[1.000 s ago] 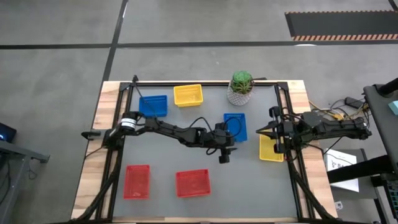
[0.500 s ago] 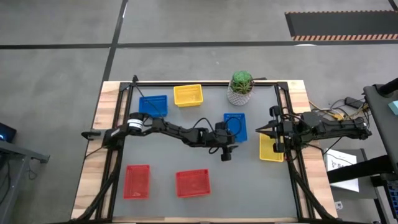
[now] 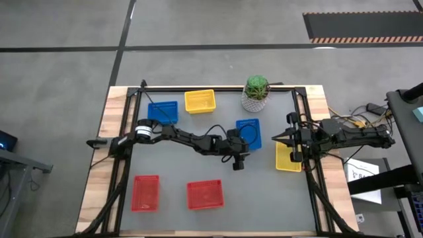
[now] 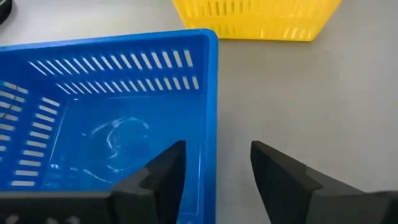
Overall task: Stack baskets by color
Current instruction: Stack the blue basket on top of the blue basket
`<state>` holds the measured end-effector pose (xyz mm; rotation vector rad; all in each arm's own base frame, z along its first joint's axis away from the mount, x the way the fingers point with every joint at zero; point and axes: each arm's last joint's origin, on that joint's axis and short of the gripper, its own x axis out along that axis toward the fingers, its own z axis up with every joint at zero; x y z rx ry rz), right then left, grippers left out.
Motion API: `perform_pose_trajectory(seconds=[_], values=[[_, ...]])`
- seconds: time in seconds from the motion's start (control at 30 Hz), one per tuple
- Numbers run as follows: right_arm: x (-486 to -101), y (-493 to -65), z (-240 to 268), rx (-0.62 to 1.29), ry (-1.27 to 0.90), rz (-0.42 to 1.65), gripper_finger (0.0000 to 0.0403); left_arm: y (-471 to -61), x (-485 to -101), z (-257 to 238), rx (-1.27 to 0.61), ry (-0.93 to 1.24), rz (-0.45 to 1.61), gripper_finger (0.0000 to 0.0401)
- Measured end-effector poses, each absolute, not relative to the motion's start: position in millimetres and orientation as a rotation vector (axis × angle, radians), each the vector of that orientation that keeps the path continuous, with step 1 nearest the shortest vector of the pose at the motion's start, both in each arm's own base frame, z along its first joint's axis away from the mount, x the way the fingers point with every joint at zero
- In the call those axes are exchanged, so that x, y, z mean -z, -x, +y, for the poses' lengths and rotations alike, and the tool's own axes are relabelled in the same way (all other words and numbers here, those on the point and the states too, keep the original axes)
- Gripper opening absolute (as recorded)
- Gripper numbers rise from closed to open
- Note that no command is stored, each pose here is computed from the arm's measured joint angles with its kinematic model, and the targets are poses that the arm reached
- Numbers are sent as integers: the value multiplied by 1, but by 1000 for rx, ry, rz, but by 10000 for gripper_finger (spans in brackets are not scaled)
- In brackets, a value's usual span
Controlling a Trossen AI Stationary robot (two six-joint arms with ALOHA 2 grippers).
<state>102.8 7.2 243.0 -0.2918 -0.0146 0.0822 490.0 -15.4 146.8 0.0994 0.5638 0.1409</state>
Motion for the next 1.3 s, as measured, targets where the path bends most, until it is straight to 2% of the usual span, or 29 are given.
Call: perform_pose_trajectory(seconds=[0.13,0.47,0.6,0.8,0.97,1.13,1.3], values=[[-243,-103,7,-81,292,-14,9,-490,-147,-15,-140,-104,572,137],[-243,-103,7,-79,296,-13,9,-465,-169,-13,-88,-245,811,76],[-243,-103,7,-79,298,-13,9,-450,-181,-8,-48,-329,918,65],[-243,-103,7,-79,291,-12,9,-428,-201,9,-109,-349,1050,63],[-243,-103,7,-78,289,-11,9,-420,-230,12,-190,-370,977,63],[-242,-103,7,-71,294,-5,9,-434,-256,5,-219,-231,691,63],[-239,-102,7,-67,314,23,9,-450,-244,-15,-117,-206,593,52]])
